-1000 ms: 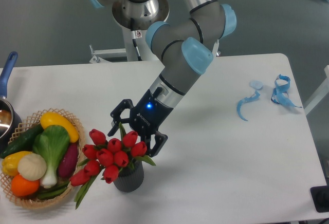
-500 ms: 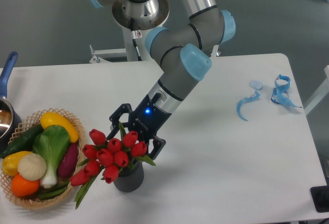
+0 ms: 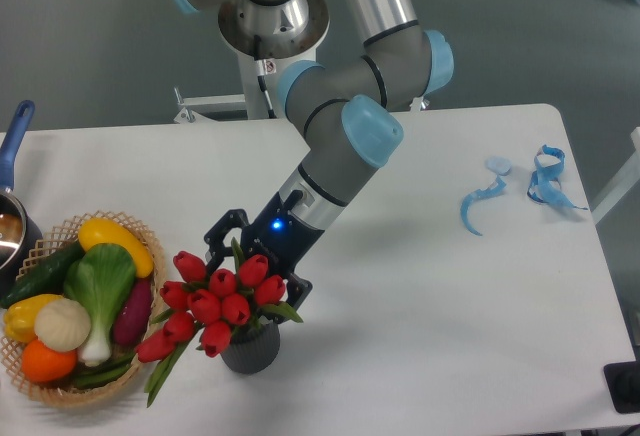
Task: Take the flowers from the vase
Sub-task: 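Close the gripper around the tulip stems just above the vase rim, then lift the gripped tulips straight up out of the black vase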
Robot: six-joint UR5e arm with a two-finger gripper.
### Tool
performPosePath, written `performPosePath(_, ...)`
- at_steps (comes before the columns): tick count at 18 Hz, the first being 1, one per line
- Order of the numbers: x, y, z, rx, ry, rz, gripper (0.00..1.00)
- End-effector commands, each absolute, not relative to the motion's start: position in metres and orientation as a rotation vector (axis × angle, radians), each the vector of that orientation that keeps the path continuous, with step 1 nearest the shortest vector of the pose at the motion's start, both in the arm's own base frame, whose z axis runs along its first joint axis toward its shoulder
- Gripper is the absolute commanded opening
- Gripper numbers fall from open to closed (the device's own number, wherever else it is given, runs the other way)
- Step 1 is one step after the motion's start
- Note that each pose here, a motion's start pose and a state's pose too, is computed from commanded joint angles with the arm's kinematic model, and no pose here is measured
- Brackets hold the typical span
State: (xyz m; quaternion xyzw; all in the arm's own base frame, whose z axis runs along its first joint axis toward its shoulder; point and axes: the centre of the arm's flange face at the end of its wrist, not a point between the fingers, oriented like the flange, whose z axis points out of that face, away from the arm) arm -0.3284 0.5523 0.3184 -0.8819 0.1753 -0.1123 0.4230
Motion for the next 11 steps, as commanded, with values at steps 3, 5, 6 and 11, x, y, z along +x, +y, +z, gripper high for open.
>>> performPosePath(3,-0.3283,0.5522,0.3209,-2.205,0.441,-0.276,0.55)
performPosePath(5,-0.329,0.5516,0.3218,-2.205,0.44,-0.274,0.38)
performPosePath(6,-0.3301,0.5513,0.3225,-2.204,0.439,-0.272,0.34)
performPosePath(11,-0.3343,0.5471,0.3286,-2.199,0.411,-0.274,0.27)
